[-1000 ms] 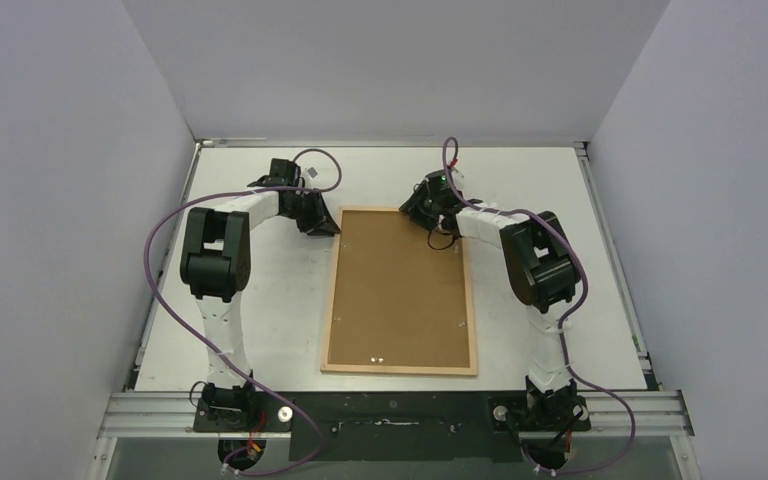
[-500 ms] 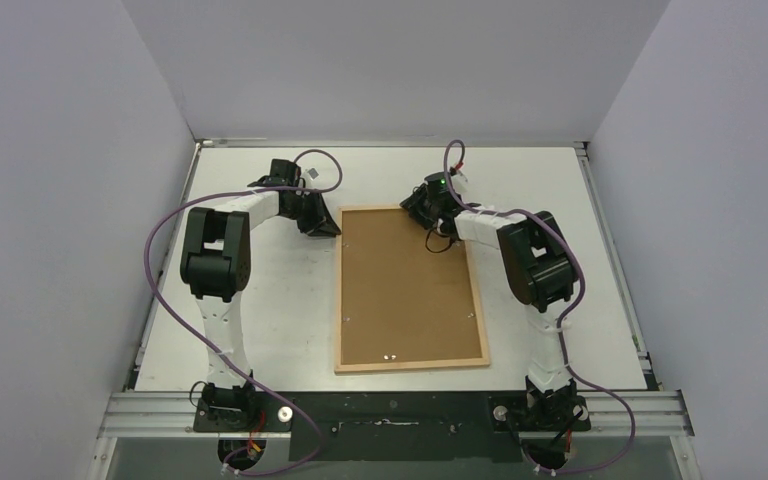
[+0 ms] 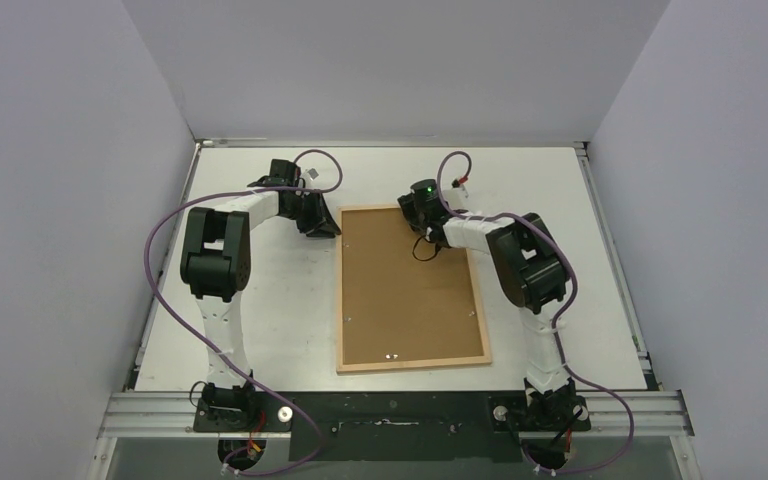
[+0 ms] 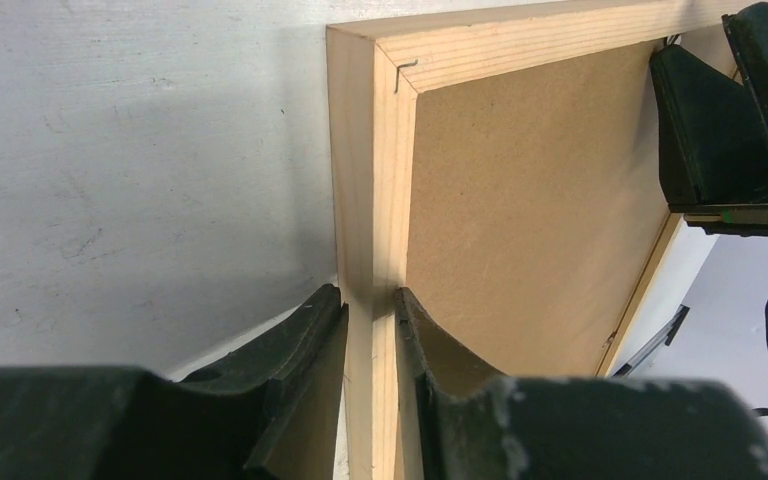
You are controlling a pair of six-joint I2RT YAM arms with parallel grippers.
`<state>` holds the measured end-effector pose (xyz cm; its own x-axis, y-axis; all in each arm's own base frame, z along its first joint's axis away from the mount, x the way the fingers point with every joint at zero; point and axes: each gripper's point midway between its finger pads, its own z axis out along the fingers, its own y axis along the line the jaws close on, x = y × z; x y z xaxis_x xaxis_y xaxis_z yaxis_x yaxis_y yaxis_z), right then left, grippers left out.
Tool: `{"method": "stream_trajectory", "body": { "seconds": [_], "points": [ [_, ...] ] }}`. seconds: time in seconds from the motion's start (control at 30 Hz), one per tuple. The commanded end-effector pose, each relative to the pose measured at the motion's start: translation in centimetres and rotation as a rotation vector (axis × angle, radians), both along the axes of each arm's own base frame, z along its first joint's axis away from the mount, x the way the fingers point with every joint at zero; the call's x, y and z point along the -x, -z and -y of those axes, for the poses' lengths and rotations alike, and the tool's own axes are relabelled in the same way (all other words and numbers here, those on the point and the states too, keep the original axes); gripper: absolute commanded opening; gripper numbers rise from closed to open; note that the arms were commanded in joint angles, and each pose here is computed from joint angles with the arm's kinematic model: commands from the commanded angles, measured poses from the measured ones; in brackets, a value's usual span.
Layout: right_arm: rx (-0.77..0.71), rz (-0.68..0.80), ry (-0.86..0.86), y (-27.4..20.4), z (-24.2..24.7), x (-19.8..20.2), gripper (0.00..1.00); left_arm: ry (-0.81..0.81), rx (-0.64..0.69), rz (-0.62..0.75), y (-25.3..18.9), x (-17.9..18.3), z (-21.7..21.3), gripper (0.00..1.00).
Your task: Put the photo into the frame
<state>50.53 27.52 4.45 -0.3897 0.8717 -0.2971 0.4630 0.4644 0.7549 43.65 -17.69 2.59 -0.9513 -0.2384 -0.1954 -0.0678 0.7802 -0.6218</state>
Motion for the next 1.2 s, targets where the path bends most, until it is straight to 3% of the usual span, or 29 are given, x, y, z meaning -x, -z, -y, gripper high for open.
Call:
{"method": "stream_trajectory", "body": {
  "seconds": [0.0,0.17,0.3,0.47,0.83,0.97,1.17],
  "points": [
    [0.041,-0.043,0.089,2.3,0.5,0.6,0.41,0.019,-0.064,-0.076,2.6,1.6,-0.7,0.23],
    [0.107,0.065,0.075,-1.9,1.6,-1.1,0.41,0.019,-0.064,-0.076,2.5,1.6,-0.9,0.23],
    [0.120,0.198,-0.049,-7.7,1.4,-2.6,0.42,0.020,-0.053,-0.066,2.0,1.2,-0.9,0.23],
    [0.278,0.291,-0.194,-13.2,2.5,-2.2,0.46,0.034,-0.030,-0.037,1.2,0.7,-0.4,0.29],
    [0.838,0.181,-0.691,-10.9,5.2,0.0,0.63,0.021,-0.023,-0.028,0.9,0.3,-0.4,0.37],
    [0.904,0.250,-0.992,-9.9,2.9,0.3,0.62,0.019,-0.020,-0.037,1.0,0.4,-0.4,0.38],
    [1.034,0.230,-1.295,-6.7,2.1,-0.2,0.61,0.024,-0.014,-0.052,1.0,0.7,-0.4,0.38]
  ]
}}
